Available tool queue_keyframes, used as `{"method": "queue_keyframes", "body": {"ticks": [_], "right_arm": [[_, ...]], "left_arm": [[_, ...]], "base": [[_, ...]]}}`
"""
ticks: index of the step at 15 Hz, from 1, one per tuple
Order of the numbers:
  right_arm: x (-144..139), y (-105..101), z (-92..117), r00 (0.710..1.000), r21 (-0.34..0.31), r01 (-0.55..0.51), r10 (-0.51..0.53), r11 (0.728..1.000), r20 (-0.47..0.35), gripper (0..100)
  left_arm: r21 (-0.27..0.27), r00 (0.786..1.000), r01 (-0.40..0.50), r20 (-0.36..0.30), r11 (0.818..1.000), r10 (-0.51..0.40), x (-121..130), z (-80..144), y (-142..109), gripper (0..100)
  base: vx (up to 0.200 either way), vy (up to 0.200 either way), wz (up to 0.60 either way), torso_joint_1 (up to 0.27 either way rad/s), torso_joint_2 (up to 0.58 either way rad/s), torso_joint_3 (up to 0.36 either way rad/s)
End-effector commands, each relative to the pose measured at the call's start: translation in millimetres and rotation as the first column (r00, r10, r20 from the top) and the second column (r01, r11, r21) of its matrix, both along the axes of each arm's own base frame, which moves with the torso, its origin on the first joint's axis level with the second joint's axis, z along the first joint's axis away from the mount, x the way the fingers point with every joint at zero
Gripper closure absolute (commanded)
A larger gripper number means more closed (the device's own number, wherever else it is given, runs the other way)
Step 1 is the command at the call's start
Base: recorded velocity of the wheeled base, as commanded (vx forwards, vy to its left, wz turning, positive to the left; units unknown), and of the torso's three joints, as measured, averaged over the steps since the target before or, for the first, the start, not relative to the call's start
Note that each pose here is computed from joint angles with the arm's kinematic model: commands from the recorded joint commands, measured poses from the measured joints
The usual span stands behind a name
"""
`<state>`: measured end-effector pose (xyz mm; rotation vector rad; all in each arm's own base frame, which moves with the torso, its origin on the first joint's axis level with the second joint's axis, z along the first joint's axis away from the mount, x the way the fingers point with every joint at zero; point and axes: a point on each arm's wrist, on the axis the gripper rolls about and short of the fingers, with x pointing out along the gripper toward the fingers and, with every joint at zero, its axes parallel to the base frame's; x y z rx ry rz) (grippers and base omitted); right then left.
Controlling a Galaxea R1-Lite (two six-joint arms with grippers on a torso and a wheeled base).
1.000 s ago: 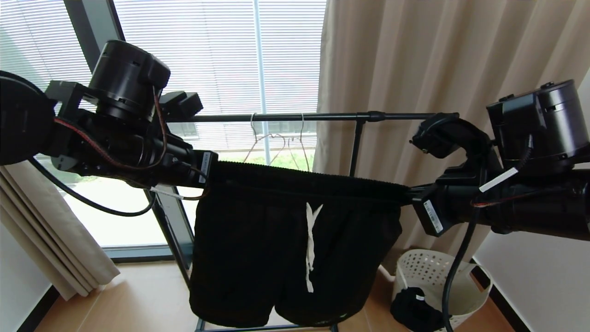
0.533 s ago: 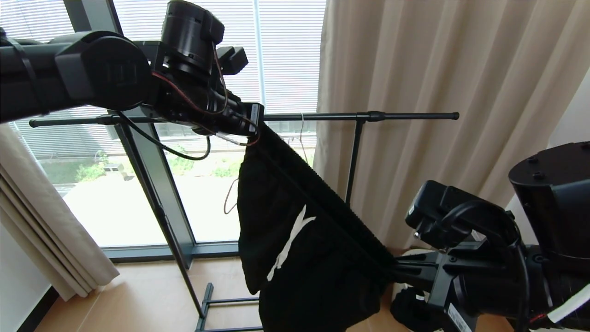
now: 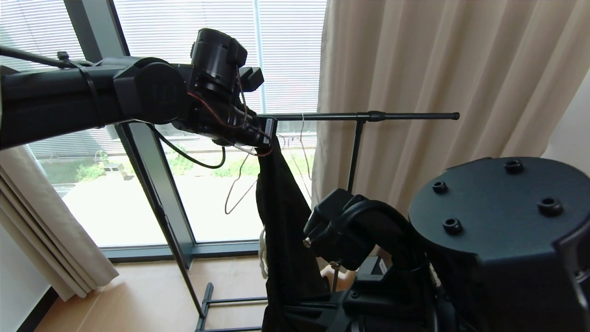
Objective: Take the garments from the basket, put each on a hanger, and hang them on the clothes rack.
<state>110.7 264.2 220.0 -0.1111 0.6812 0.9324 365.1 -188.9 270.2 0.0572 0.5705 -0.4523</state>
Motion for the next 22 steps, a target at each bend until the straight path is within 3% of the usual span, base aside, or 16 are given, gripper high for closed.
{"method": "queue_keyframes", "body": {"ticks": [1,2,5,7,9,10,12,13,14,17,20,22], "right_arm": [[0.0,15.5,-3.9,1.0,0.028,0.0,0.0,1.0,-0.005,100],[0.2,15.7,-1.6,1.0,0.058,0.007,-0.007,0.998,0.001,100],[-3.4,3.3,2.0,1.0,0.068,0.02,-0.02,0.997,0.012,100],[13.1,-26.5,-4.8,0.983,0.013,0.173,-0.173,0.985,0.062,100],[33.8,-53.6,-11.3,0.938,-0.056,0.323,-0.311,0.945,0.156,100],[50.4,-71.6,-15.5,0.907,-0.097,0.398,-0.375,0.912,0.192,100],[71.6,-89.5,-17.8,0.861,-0.121,0.492,-0.462,0.862,0.213,100],[86.1,-97.4,-16.0,0.823,-0.124,0.553,-0.517,0.824,0.236,100],[91.9,-98.2,-15.1,0.813,-0.126,0.567,-0.529,0.814,0.244,100],[145.1,-99.8,-3.6,0.733,-0.105,0.663,-0.615,0.741,0.289,100],[180.5,-82.7,7.1,0.69,-0.053,0.697,-0.65,0.715,0.319,100],[191.8,-75.5,8.2,0.68,-0.038,0.704,-0.657,0.709,0.327,100]], "left_arm": [[0.004,1.0,0.014,-0.014,1.0,-0.014,-2.7,-3.9,-5.8,100],[-0.005,1.0,0.015,-0.019,1.0,-0.015,-4.2,-3.9,-8.5,100],[-0.009,1.0,0.022,-0.017,1.0,-0.022,-6.4,-2.8,-11.6,100],[0.004,0.999,0.016,-0.033,1.0,-0.016,-8.3,-3.9,-10.3,100],[0.023,0.998,0.015,-0.065,1.0,-0.013,-20.8,5.7,-1.3,100],[0.033,0.996,0.012,-0.083,0.999,-0.009,-29.7,12.4,4.9,100],[0.058,0.993,0.016,-0.12,0.998,-0.009,-45.0,18.7,13.9,100],[0.074,0.988,0.022,-0.153,0.997,-0.01,-57.0,20.1,20.4,100],[0.08,0.986,0.022,-0.165,0.997,-0.009,-61.1,19.3,22.7,100],[0.145,0.972,0.082,-0.23,0.986,-0.047,-102.1,7.7,38.1,100],[0.196,0.941,0.16,-0.328,0.967,-0.089,-128.8,-20.6,34.0,100],[0.207,0.929,0.191,-0.354,0.96,-0.108,-136.3,-33.6,29.2,100]], "base": [[0.0,0.0,0.0,0.0,0.0,0.0],[0.0,0.0,0.0,0.0,0.0,0.0],[0.0,0.0,0.0,0.0,0.0,0.0],[0.0,0.0,0.0,0.0,0.0,0.0],[0.0,0.0,0.0,0.0,0.0,0.0],[0.0,0.0,0.0,0.0,0.0,0.0],[0.0,0.0,0.0,0.0,0.0,0.0],[0.0,0.0,0.0,0.0,0.0,0.0],[0.0,0.0,0.0,0.0,0.0,0.0],[0.0,0.0,0.0,0.0,0.0,0.0],[0.0,0.0,0.0,0.0,0.0,0.0],[0.0,0.0,0.0,0.0,0.0,0.0]]}}
